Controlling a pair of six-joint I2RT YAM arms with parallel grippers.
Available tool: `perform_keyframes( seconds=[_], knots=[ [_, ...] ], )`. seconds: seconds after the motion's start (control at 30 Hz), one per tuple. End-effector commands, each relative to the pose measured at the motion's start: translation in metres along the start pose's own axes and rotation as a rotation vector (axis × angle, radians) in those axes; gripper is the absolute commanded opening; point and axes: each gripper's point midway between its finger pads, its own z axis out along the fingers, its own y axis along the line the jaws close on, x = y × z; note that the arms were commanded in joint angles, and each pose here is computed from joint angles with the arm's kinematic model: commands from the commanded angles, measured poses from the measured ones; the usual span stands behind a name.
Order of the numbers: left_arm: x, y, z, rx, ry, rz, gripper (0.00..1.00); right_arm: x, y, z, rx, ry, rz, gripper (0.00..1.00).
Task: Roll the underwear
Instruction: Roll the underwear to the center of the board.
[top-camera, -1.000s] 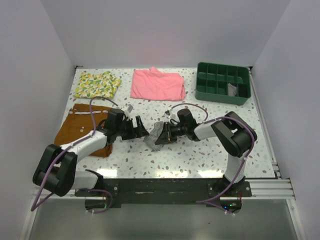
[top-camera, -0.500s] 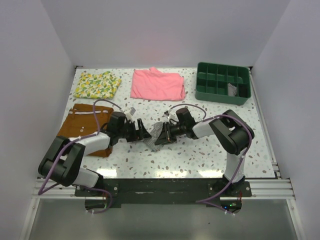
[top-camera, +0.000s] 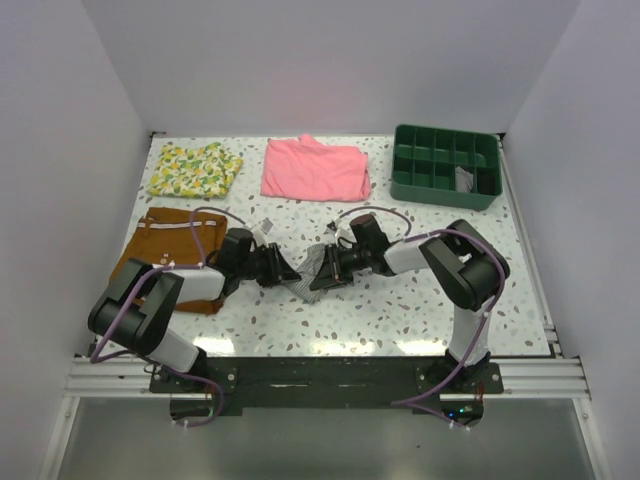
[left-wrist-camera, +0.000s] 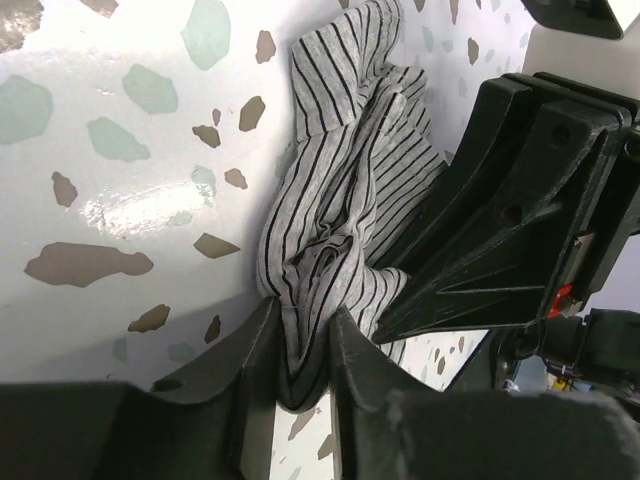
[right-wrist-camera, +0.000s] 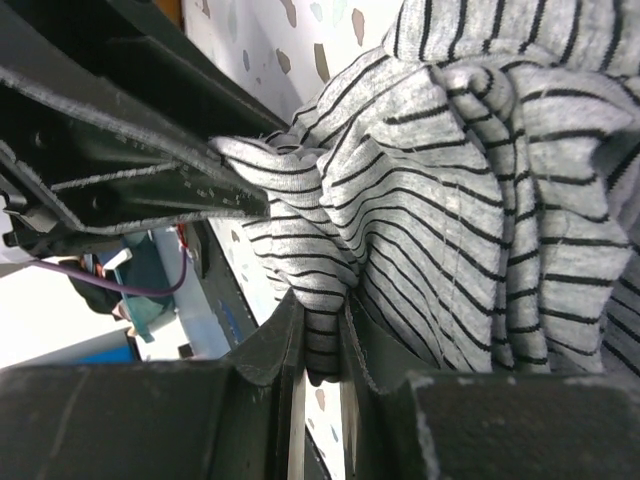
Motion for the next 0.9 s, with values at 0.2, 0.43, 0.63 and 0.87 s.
perform_keyframes(
  seconds=[0.2, 0.43, 0.63, 0.87],
  knots=[
    [0.0, -0.008, 0.0, -0.039, 0.038, -0.012, 0.0, -0.005, -0.008, -0.02, 0.366, -0.058, -0.26, 0.42],
    [-0.009, -0.011, -0.007, -0.097, 0.047, 0.002, 0.0, -0.027, 0.032, -0.07, 0.668, -0.213, -0.598, 0.54],
    [-0.007, -0.008, -0.006, -0.141, 0.086, -0.023, 0.0, -0.021, 0.062, -0.059, 0.709, -0.194, -0.833, 0.55],
    [-0.006, -0.007, -0.007, -0.17, 0.108, -0.035, 0.0, -0.017, 0.064, -0.027, 0.743, -0.181, -0.957, 0.55]
  ],
)
